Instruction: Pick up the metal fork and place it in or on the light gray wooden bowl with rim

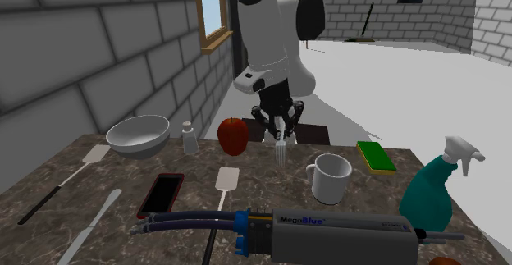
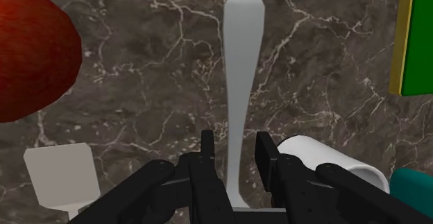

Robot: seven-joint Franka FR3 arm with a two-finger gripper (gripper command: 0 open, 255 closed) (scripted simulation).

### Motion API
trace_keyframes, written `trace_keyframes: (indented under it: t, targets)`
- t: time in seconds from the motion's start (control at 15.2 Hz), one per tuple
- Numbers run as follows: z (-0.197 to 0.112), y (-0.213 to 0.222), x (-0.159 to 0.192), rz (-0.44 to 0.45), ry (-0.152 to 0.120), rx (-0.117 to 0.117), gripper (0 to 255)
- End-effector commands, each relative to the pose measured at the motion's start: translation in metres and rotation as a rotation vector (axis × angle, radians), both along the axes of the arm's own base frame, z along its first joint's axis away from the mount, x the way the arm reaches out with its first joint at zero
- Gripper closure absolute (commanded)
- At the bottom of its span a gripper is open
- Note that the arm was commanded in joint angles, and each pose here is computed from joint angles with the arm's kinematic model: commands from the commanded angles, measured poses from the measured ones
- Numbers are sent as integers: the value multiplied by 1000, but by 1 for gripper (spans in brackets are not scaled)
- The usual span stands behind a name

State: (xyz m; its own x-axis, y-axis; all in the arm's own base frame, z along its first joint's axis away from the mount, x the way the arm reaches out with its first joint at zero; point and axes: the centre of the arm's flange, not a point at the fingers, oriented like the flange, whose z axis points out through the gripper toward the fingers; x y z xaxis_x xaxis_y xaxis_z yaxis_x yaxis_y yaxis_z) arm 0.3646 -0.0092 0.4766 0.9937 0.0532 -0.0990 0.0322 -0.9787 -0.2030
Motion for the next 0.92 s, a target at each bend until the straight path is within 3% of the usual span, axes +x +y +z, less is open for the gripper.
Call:
trace_keyframes:
  t: [0.0, 0.53, 0.86]
  targets:
    - [11, 2, 1, 0, 0, 0, 255]
    - [48, 2, 1, 0, 0, 0, 255]
    - [46, -64, -2, 0, 0, 0, 255]
